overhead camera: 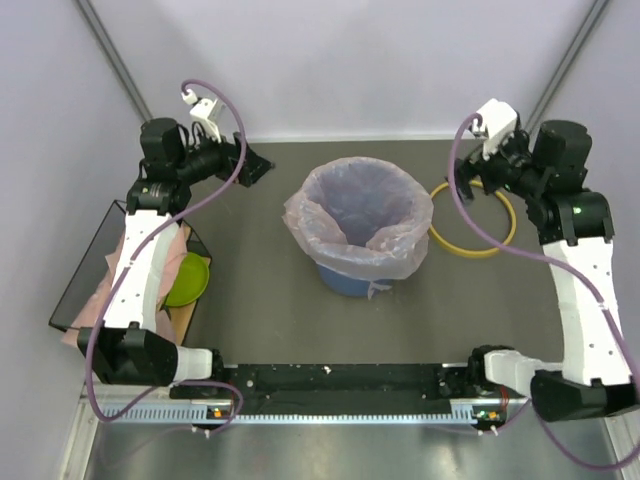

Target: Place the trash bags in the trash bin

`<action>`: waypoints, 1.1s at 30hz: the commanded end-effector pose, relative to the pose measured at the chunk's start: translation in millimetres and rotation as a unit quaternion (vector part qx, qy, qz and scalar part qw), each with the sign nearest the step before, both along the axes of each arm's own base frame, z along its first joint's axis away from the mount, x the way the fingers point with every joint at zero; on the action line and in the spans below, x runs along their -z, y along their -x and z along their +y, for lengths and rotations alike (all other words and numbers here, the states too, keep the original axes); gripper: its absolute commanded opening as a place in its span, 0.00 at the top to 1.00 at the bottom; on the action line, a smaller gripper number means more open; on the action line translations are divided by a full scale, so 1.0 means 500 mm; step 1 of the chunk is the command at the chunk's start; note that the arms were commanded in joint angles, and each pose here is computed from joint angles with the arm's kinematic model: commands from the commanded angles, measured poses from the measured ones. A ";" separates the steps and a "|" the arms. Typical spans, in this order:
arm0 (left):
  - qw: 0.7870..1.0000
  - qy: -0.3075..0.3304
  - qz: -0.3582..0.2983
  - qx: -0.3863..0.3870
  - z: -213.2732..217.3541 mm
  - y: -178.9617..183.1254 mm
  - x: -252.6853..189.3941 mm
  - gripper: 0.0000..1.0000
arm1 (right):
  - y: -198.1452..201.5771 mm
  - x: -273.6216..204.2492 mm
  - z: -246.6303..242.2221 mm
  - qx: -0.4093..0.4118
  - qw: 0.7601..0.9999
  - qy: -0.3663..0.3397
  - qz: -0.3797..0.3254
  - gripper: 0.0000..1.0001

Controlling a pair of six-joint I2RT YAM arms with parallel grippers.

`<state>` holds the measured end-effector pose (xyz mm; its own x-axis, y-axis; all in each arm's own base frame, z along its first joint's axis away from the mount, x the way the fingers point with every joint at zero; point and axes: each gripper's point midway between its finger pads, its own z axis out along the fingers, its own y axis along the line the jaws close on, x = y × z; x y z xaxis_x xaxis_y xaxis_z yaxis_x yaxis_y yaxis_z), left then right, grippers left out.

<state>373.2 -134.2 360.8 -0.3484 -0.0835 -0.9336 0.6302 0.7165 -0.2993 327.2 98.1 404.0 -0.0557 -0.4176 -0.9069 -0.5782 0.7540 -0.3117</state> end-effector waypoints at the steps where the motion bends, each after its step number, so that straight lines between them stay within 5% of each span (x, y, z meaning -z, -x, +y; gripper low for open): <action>1: 0.999 -0.017 -0.023 0.024 -0.002 0.010 -0.021 0.02 | 0.005 0.285 -0.223 0.092 0.971 0.090 0.200 0.02; 9: 0.996 0.009 0.002 0.086 -0.034 0.029 -0.003 0.03 | 0.025 0.524 -0.272 0.021 0.939 0.156 0.305 0.01; 21: 0.992 -0.050 0.053 0.105 -0.019 0.070 0.087 0.05 | -0.090 0.700 -0.284 -0.047 0.936 0.246 0.248 0.11; 33: 0.988 -0.056 0.067 0.131 -0.021 0.103 0.100 0.05 | 0.019 0.783 -0.286 -0.087 0.915 0.243 0.311 0.63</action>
<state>327.5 -142.8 299.8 -0.5071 0.1159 -0.8541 0.7203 0.6011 -0.3462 342.3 -40.7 23.4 -0.3999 -0.7967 -0.4531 -0.8313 0.5235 -0.1869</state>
